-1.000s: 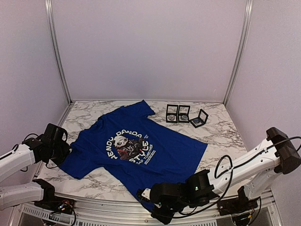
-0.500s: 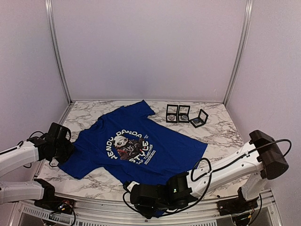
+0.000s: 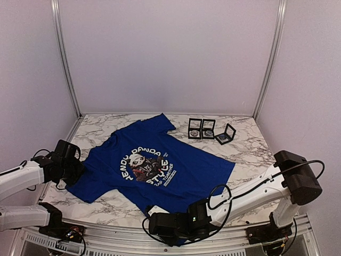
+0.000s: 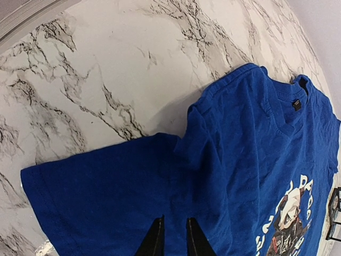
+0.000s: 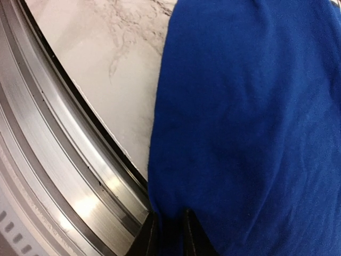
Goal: Remove the brooch from the garment
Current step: Smooth out the crumpled clothing at the center of the board.
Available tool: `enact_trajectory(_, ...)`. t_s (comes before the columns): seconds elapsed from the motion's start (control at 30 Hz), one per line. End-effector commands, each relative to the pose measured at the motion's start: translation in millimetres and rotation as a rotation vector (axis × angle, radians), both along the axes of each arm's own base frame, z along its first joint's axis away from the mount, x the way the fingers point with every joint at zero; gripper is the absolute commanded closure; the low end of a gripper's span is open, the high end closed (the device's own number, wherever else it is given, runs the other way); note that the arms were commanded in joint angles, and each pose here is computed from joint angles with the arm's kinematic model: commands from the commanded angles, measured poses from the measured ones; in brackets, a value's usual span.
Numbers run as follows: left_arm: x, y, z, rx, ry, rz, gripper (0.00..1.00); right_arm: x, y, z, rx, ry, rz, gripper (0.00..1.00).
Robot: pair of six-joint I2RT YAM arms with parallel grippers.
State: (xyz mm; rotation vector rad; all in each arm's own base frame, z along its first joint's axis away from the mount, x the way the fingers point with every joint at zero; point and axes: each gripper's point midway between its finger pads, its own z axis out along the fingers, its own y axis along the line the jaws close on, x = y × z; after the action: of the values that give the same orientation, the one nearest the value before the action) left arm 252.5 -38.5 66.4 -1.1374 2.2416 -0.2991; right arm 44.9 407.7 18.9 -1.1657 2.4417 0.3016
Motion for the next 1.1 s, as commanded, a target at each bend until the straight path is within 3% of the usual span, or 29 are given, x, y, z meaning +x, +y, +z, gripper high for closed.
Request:
enact_trajectory(0.0,0,-2,-3,0.001,0.002,-0.020,0.84,-1,-14,-11,-0.036,0.018,-0.010,0.88)
enact_trajectory(0.13,-1,-2,-4,0.004,0.004,-0.016,0.85,-8,-13,-9,-0.027,0.042,0.016,1.00)
enact_trajectory(0.47,-1,1,-4,0.024,0.006,-0.020,0.84,-36,1,27,0.081,0.153,0.134,1.00)
enact_trajectory(0.83,-12,4,-21,0.015,0.036,-0.004,0.84,-51,2,18,0.092,0.223,0.167,1.00)
enact_trajectory(1.07,-28,4,-52,-0.021,0.073,0.017,0.84,-38,8,43,0.155,0.206,0.130,0.70)
